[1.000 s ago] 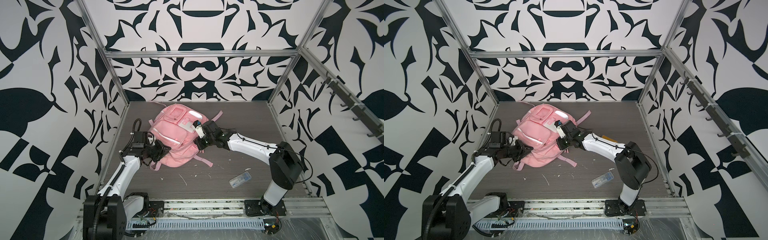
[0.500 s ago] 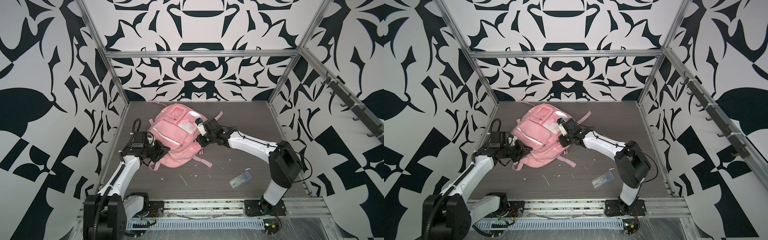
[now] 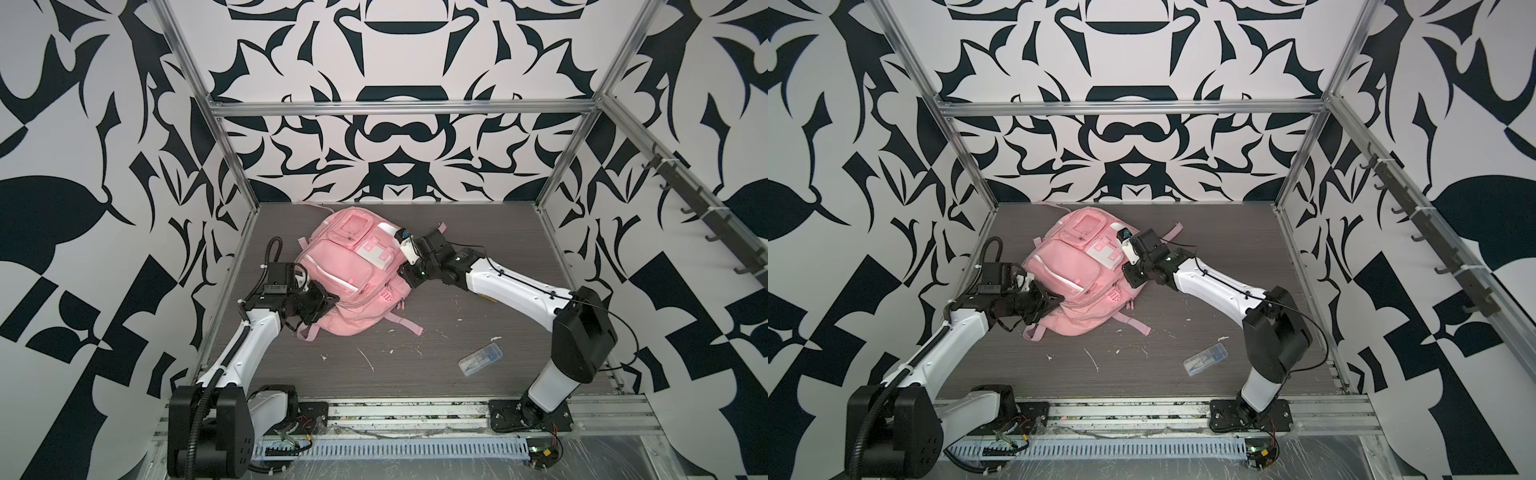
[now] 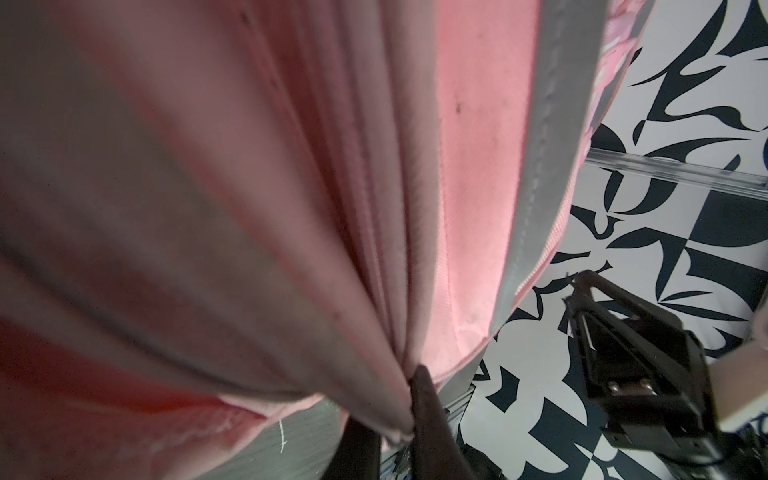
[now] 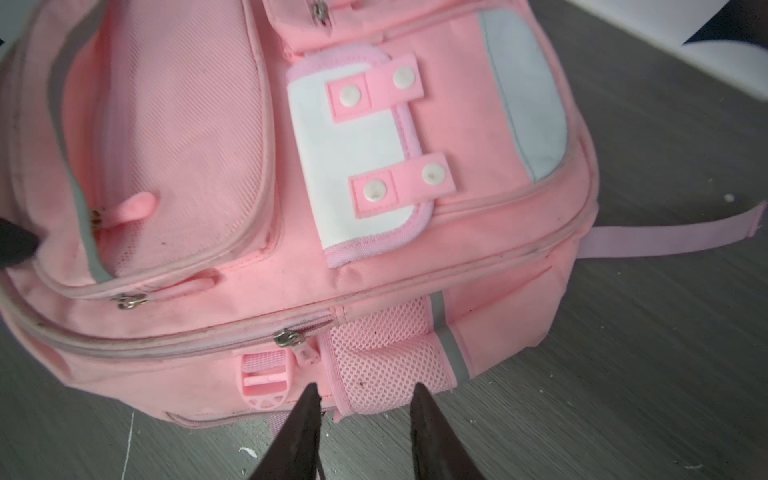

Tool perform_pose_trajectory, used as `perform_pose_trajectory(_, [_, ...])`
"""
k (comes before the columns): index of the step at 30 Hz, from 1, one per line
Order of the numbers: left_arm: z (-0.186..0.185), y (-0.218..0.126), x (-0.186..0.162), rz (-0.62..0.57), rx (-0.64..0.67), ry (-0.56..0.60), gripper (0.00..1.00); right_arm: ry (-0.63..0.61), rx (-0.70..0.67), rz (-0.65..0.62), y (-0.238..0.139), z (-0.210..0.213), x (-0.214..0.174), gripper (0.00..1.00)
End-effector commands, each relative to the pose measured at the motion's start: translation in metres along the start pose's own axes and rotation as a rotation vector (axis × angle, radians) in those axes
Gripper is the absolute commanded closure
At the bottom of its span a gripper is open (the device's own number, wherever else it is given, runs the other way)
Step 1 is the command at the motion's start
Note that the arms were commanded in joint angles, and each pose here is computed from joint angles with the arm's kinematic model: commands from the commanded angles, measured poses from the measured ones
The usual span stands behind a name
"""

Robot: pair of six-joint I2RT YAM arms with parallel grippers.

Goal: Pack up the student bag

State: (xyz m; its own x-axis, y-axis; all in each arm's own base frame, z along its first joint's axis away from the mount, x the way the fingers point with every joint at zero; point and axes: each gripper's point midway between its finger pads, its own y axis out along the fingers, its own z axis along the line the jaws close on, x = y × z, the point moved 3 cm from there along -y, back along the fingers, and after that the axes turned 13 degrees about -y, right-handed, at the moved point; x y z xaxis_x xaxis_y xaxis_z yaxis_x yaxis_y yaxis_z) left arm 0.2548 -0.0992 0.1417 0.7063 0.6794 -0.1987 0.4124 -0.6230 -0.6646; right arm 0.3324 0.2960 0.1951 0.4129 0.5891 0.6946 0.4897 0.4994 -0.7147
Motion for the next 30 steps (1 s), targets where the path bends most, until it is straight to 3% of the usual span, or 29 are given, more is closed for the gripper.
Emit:
perform_pose_trajectory(1, [-0.021, -0.006, 0.005, -0.021, -0.048, 0.063, 0.92, -0.052, -0.031, -0.087, -0.032, -0.005, 0.030, 0.61])
perform_pose_trajectory(6, [-0.022, -0.006, 0.004, -0.016, -0.053, 0.074, 0.89, -0.061, -0.029, -0.104, -0.042, -0.006, 0.043, 0.60])
perform_pose_trajectory(12, [-0.024, -0.006, -0.008, -0.005, -0.061, 0.116, 0.73, -0.029, -0.033, -0.136, -0.052, -0.007, 0.053, 0.40])
perform_pose_trajectory(20, [-0.007, -0.009, -0.026, 0.007, -0.014, 0.166, 0.22, -0.004, -0.027, -0.122, -0.052, -0.006, 0.045, 0.30])
perform_pose_trajectory(26, [-0.006, -0.029, -0.029, 0.008, 0.112, 0.307, 0.19, -0.018, -0.016, -0.110, -0.053, -0.003, 0.038, 0.27])
perform_pose_trajectory(30, [-0.012, -0.037, -0.023, -0.008, 0.119, 0.329, 0.19, -0.040, 0.028, -0.099, -0.048, 0.004, 0.033, 0.27])
